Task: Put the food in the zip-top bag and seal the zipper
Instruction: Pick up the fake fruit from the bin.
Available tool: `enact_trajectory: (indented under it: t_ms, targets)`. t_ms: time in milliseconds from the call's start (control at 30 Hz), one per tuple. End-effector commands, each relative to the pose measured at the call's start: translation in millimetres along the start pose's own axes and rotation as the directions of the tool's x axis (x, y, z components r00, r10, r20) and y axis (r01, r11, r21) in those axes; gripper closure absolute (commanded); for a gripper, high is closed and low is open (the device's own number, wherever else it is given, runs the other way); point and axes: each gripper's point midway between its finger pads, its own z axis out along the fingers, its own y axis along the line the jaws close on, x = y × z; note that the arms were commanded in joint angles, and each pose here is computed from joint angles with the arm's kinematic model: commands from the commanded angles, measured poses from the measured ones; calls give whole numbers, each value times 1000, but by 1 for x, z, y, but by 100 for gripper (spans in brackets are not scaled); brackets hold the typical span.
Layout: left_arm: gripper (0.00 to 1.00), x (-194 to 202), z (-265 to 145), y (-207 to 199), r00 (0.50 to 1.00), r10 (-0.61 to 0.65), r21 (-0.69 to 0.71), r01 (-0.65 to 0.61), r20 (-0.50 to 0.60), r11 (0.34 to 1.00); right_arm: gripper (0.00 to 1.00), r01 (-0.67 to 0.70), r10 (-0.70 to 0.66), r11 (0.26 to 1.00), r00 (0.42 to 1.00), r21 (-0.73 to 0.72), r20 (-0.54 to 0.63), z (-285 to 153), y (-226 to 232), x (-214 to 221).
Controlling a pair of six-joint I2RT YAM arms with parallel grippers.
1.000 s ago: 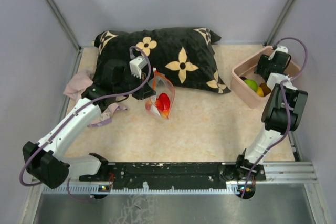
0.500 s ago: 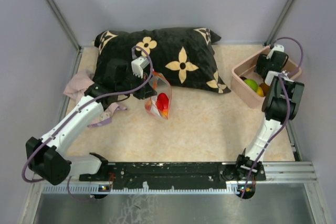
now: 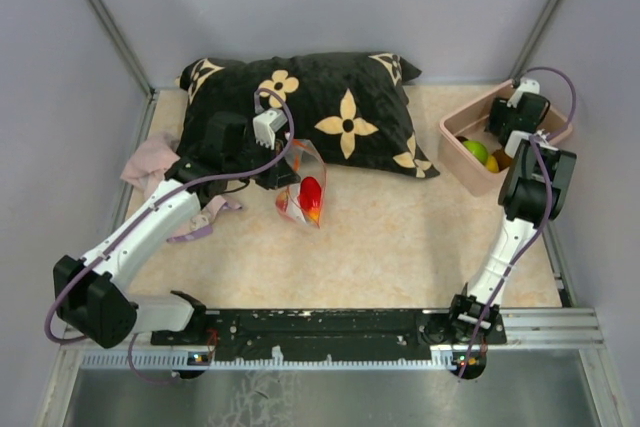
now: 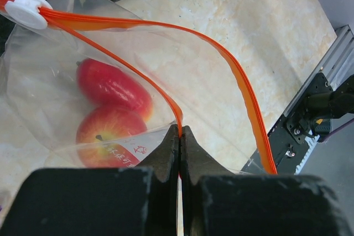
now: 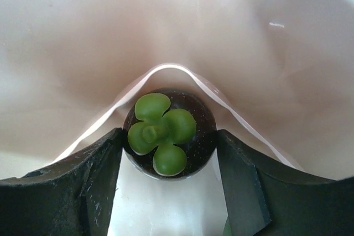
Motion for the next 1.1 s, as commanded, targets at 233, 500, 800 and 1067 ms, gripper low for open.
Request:
enact_trajectory:
  t_ms: [233,500,800,1067]
  targets:
    - [100,-1,1,-2,1000,11,32,-11,7,999,71,28,-27,999,999,-27,30,-18,-1,-20]
    - [100,-2,0,-4,1000,11,40,-12,10,999,77,26,-24,999,997,-36,69,-45,2,-45]
    - [100,-3,-1,-8,1000,12,61,-13,12,998,79,-65,71,996,991,-53,111,-82,12,-58]
    - [100,-10,-5,-18,999,19,97,-22,30,995,81,-137,141,990,982,-40,127,-121,15,-68]
